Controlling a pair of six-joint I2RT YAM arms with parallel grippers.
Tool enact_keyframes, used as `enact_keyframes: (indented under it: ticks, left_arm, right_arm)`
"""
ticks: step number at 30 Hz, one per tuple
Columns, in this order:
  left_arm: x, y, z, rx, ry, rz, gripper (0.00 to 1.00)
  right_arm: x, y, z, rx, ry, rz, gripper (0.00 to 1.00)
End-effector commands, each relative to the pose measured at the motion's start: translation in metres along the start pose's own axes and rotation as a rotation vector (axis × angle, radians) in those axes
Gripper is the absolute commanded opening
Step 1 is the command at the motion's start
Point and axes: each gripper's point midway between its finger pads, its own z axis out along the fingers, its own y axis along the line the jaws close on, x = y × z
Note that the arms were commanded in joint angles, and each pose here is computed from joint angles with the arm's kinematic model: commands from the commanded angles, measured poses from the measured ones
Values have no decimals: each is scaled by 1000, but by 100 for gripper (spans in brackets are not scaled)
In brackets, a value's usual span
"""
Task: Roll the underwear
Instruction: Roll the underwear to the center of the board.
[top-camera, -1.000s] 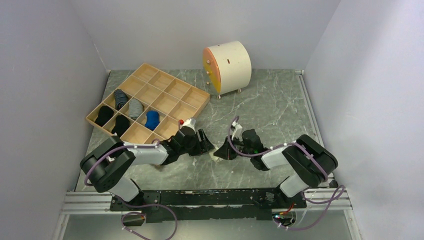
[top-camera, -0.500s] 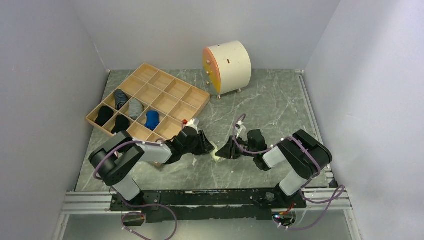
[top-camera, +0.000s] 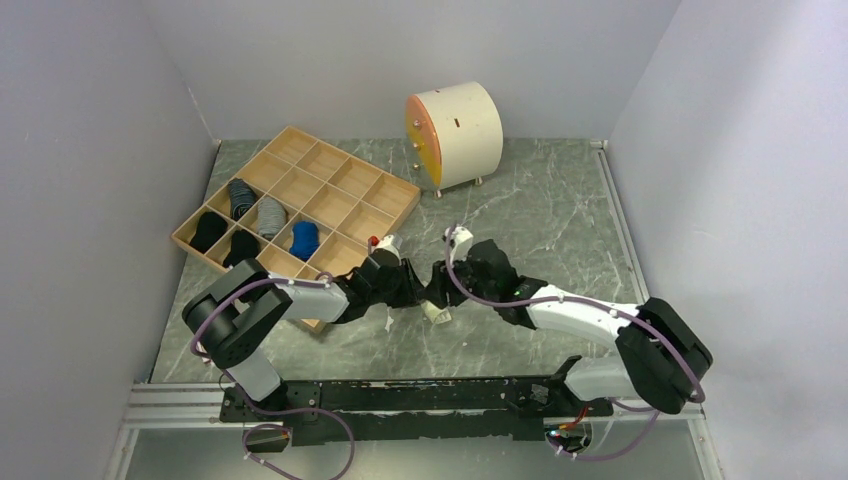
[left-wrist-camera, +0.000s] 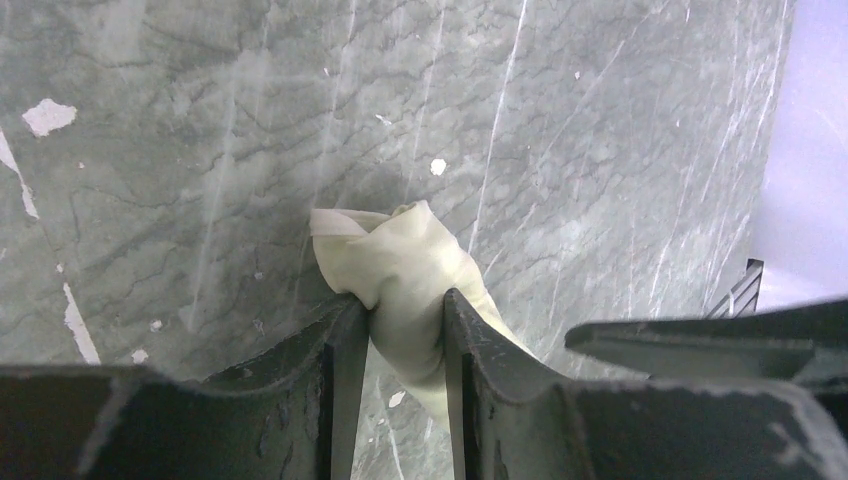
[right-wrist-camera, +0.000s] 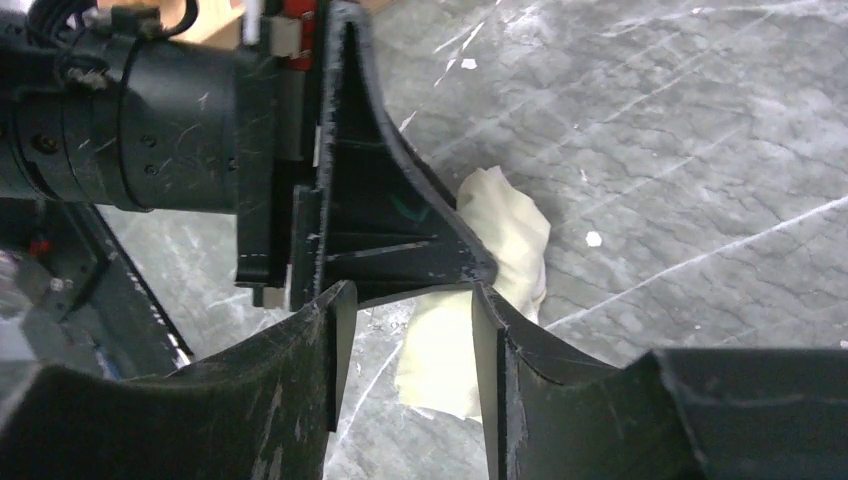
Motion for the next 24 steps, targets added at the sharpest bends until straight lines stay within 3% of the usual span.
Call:
enact_keyframes:
  ticks: [1,15,24]
  left_arm:
    - [7,13,1,-68,27,37,37]
    - [9,13,-2,-63,29,25,37]
    - [9,13,-2,-65,32,26,37]
  right_arm:
    - [9,-12,-1,176,79,-152,49]
    - [28,-10,2,277,132,-229,49]
    - [28,8,-7,186,123,-214,49]
